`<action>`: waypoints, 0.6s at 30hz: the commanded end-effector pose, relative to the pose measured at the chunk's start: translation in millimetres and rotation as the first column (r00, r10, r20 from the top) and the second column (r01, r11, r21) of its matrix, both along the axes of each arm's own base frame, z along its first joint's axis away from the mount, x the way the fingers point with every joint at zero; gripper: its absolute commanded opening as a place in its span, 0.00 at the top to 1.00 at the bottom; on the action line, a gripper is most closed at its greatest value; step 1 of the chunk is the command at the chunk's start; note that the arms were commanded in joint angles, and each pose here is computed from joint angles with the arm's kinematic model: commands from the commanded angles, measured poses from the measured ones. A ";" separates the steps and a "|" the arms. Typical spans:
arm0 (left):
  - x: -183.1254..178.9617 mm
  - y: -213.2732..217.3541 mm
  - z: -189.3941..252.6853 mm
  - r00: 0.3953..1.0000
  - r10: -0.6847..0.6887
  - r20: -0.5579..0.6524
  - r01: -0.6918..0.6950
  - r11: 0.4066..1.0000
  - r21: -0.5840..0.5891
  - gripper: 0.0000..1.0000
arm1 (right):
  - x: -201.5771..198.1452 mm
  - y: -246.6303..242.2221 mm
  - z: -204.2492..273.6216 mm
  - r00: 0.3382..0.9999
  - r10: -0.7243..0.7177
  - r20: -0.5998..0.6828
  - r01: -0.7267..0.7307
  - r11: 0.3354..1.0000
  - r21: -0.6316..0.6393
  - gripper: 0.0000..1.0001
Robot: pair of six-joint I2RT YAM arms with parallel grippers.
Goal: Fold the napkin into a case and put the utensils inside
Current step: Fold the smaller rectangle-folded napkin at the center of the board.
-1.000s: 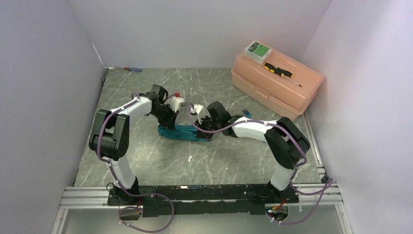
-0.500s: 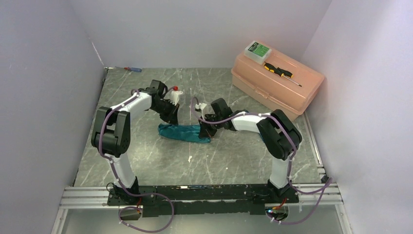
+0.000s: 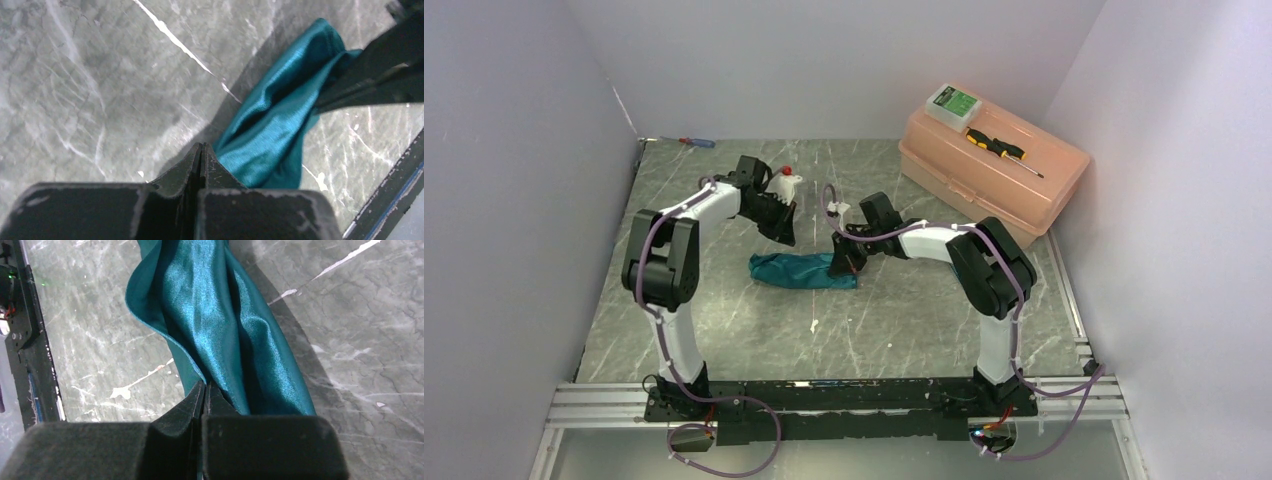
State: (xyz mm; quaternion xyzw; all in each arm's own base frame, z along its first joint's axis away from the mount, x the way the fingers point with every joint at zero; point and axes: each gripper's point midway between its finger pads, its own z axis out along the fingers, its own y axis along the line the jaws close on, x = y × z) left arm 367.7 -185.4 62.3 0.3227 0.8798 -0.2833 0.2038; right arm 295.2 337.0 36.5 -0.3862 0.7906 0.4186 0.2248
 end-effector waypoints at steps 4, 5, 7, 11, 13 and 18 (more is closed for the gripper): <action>15.4 -29.5 -10.5 0.999 -0.047 0.005 0.048 0.995 -0.084 0.97 | 3.4 11.5 11.2 0.999 0.041 0.006 -0.041 0.998 0.044 1.00; 16.5 -32.8 -8.9 0.998 -0.055 0.008 0.055 0.994 -0.095 0.97 | 3.2 11.2 10.5 0.999 0.042 0.001 -0.042 0.998 0.040 1.00; 17.7 -39.4 -5.6 0.997 -0.079 0.019 0.081 0.990 -0.115 0.97 | 3.4 10.7 7.4 0.999 0.043 -0.009 -0.043 0.999 0.032 1.00; 10.9 -51.4 -9.0 0.989 -0.146 0.035 0.149 0.983 -0.110 0.97 | 7.9 10.8 0.1 0.999 0.030 -0.032 -0.029 0.999 0.021 1.00; 5.7 -55.2 -15.1 0.984 -0.172 0.035 0.175 0.980 -0.094 0.97 | 11.2 12.3 0.9 0.999 0.028 -0.038 -0.027 0.999 0.024 1.00; 1.0 -53.5 -33.9 0.983 -0.184 0.024 0.185 0.982 -0.044 0.97 | 19.7 17.7 12.7 0.999 0.027 -0.018 -0.026 0.999 0.041 1.00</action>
